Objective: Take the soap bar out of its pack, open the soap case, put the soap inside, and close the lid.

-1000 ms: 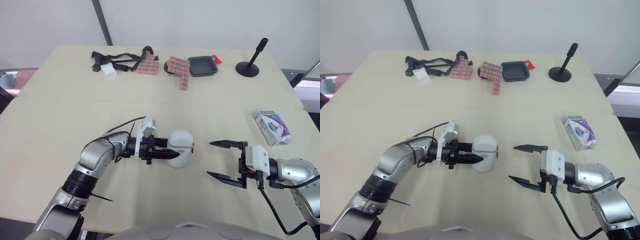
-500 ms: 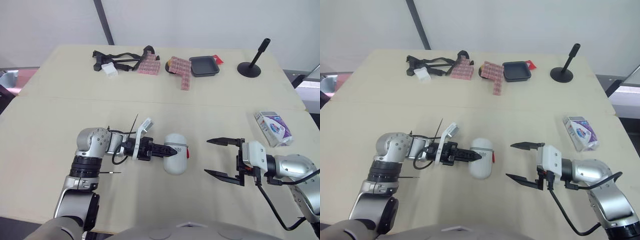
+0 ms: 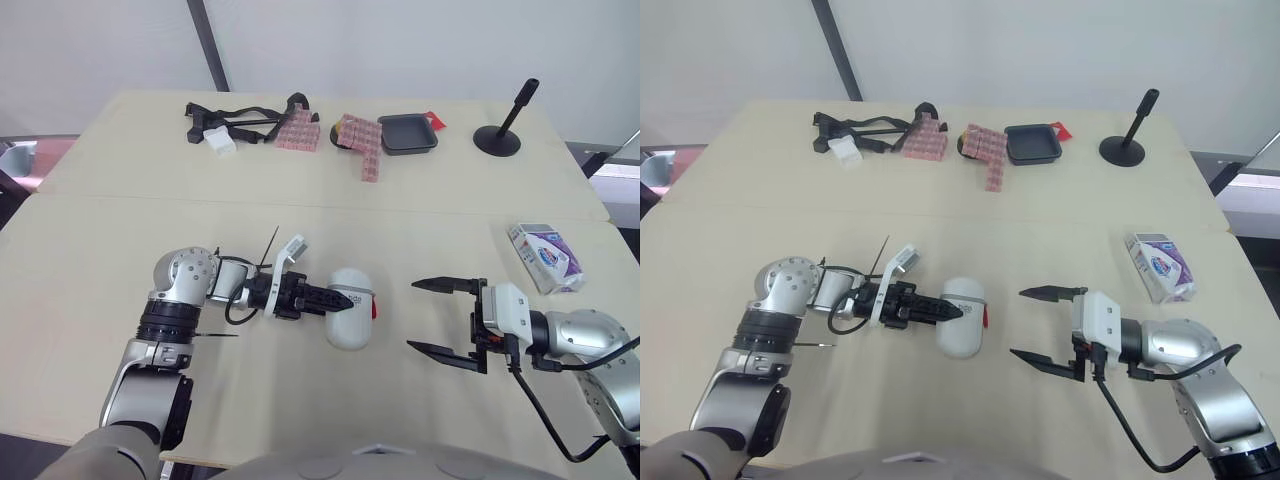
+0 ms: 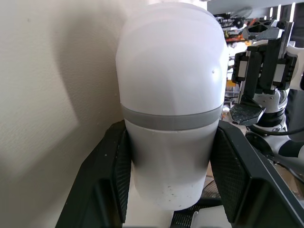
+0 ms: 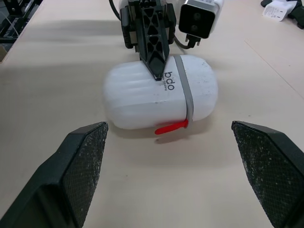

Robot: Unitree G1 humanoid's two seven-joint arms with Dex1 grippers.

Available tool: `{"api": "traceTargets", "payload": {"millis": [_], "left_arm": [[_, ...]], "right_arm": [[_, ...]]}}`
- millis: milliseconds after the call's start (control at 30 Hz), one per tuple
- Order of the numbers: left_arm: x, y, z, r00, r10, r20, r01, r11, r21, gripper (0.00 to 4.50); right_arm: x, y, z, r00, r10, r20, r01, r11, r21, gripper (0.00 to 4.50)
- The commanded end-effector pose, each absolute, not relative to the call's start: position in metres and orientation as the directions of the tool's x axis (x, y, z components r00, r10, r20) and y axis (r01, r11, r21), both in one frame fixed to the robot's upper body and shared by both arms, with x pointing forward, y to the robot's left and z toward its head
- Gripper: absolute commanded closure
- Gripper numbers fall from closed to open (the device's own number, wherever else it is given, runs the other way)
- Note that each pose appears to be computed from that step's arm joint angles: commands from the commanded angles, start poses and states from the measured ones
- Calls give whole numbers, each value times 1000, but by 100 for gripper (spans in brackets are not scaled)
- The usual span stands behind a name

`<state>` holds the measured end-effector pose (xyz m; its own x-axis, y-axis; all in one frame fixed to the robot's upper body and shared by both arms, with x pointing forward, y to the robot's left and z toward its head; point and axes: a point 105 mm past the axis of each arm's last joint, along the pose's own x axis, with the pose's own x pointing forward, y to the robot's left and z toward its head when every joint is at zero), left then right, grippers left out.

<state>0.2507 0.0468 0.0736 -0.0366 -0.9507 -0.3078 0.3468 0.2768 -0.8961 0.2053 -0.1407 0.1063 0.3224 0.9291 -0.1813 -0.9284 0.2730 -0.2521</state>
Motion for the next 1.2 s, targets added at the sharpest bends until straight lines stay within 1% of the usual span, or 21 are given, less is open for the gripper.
{"api": "traceTargets", "payload": {"millis": [33,100,167,333,500,600,667,733,800,867,967,1067,1133,1200], "left_arm": [[255,57,62,-6,-914,-406,338,381,-861,128],[256,58,63,-1,-910,-414,347,388,-854,59],[256,59,64,0,-909,-417,353,390,-850,2],[263,67,71,34,-898,-438,395,415,-820,2],[271,82,73,88,-861,-500,504,472,-723,2],[281,92,75,146,-838,-526,604,496,-624,2],[285,97,78,171,-835,-523,631,501,-593,2],[288,101,83,200,-833,-517,688,495,-531,2],[291,108,87,247,-823,-511,774,485,-408,2],[297,109,98,305,-844,-442,848,452,-277,2],[308,116,106,409,-846,-341,875,469,-115,2],[317,120,110,515,-825,-233,851,524,28,2],[321,124,109,587,-794,-157,809,581,87,2],[319,125,106,617,-779,-111,787,605,122,2]], "right_arm": [[207,-141,113,327,930,-166,-920,273,-281,0],[207,-141,112,328,930,-167,-920,274,-282,0],[207,-142,112,329,929,-168,-919,274,-282,0],[207,-143,110,330,928,-171,-919,275,-281,0],[208,-145,110,341,925,-167,-917,288,-274,0],[211,-147,110,360,920,-157,-913,312,-264,0],[215,-149,113,386,912,-138,-904,343,-255,0],[216,-151,113,394,909,-138,-901,352,-254,0],[218,-155,112,411,901,-137,-895,370,-251,0],[221,-159,113,441,889,-125,-883,404,-241,0],[229,-164,112,505,858,-91,-854,482,-195,0],[236,-169,109,579,814,-41,-810,568,-146,0],[242,-173,105,633,774,-16,-769,626,-129,0],[245,-177,98,668,744,-11,-740,662,-119,0]]}}
